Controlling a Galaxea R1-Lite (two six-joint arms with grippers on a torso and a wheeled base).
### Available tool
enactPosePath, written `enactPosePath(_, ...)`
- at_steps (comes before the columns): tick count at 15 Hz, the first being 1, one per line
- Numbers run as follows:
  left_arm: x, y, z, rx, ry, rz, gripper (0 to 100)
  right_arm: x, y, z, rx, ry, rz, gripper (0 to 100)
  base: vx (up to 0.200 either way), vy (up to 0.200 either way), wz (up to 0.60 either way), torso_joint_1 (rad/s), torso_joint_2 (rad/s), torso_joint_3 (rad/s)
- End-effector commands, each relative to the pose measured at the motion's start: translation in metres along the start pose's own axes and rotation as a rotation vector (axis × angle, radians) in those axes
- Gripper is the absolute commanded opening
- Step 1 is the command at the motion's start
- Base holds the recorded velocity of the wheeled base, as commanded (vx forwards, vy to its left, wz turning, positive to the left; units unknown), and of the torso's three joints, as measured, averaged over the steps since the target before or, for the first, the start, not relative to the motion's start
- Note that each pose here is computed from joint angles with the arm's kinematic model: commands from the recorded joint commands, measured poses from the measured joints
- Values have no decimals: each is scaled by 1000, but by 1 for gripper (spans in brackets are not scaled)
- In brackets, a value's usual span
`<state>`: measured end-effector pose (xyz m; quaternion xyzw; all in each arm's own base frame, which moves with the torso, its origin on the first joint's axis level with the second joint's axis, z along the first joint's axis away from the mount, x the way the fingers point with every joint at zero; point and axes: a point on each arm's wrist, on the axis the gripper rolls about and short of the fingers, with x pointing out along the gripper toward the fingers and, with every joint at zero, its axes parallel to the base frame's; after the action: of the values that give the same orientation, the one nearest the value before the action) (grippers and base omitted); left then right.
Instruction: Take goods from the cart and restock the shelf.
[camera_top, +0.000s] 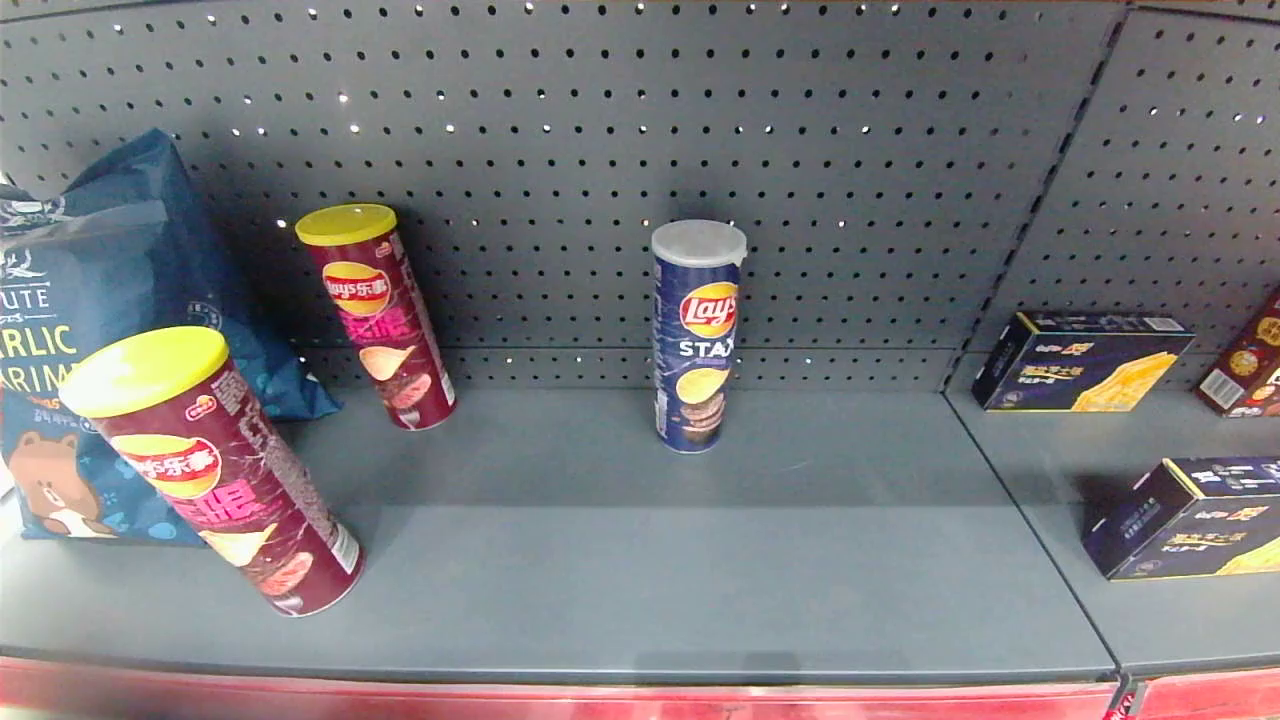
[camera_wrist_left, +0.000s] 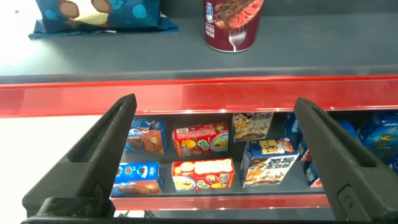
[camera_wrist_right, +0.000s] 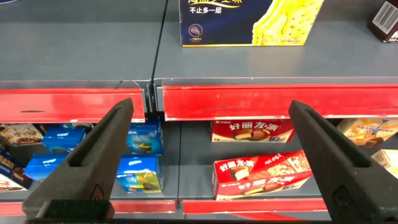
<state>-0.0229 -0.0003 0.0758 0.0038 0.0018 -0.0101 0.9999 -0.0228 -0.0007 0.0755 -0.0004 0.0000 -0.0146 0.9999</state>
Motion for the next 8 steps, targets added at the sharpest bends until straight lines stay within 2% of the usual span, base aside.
enactPosePath(1, 0, 0, 0, 0, 3, 0, 100, 0, 0, 0, -1, 2, 0, 100, 0, 0, 0, 0, 0, 0)
enactPosePath(4, 0, 0, 0, 0, 3, 0, 100, 0, 0, 0, 1, 2, 0, 100, 0, 0, 0, 0, 0, 0)
enactPosePath(8, 0, 0, 0, -2, 3, 0, 100, 0, 0, 0, 1, 2, -2, 100, 0, 0, 600, 4, 2, 0)
